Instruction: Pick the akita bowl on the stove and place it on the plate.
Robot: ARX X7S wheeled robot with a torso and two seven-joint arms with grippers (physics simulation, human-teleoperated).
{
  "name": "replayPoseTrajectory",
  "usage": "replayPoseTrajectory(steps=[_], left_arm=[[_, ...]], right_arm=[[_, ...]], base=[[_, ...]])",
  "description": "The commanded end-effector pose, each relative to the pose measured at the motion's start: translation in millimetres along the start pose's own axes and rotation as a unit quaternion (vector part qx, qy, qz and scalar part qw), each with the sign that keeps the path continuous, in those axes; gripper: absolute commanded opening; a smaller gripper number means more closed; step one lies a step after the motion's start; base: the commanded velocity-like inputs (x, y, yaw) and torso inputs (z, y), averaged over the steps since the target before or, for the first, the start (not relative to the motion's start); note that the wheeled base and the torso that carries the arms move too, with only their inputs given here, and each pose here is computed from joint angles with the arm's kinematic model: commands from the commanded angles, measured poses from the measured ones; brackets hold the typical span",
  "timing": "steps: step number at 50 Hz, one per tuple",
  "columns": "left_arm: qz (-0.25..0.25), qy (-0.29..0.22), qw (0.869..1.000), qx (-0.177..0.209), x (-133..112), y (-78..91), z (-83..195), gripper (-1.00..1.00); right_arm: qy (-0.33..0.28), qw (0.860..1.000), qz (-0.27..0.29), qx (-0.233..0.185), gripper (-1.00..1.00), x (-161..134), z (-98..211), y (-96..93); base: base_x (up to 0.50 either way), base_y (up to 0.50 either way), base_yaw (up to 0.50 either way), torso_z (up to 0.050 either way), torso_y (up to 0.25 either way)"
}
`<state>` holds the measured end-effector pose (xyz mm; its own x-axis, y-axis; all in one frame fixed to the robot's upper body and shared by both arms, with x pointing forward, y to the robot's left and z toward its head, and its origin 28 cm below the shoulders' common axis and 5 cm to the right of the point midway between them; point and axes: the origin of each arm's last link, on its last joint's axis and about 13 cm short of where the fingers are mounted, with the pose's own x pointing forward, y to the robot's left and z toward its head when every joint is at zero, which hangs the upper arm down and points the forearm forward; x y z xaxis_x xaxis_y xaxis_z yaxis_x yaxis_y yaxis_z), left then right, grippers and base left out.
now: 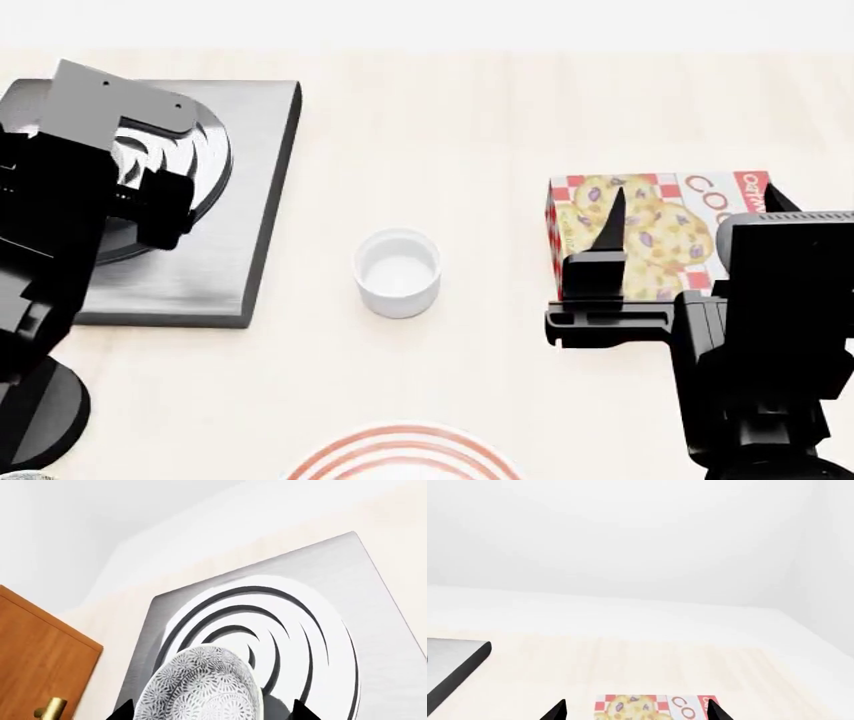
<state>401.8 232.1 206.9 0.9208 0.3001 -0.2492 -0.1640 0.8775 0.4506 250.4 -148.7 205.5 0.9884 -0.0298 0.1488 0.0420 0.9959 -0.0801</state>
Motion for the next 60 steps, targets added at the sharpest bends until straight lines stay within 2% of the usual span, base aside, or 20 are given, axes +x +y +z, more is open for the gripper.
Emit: replayPoseTrajectory(steps=[1, 60], left_arm=[[-0.016, 0.008, 1.000, -0.002, -0.5, -6.2, -3.6, 1.00], [-0.017, 0.035, 0.999, 0.001, 5.6, -3.5, -20.3, 1.00]], right_arm=[[-0.003, 1.000, -0.002, 0.008, 1.00, -0.1, 0.3, -1.0], [-0.003, 1.000, -0.002, 0.008, 1.00, 0.9, -1.2, -1.4]], base=[[0.00, 0.00, 0.00, 0.000, 0.000], [0.00, 0.00, 0.00, 0.000, 0.000]])
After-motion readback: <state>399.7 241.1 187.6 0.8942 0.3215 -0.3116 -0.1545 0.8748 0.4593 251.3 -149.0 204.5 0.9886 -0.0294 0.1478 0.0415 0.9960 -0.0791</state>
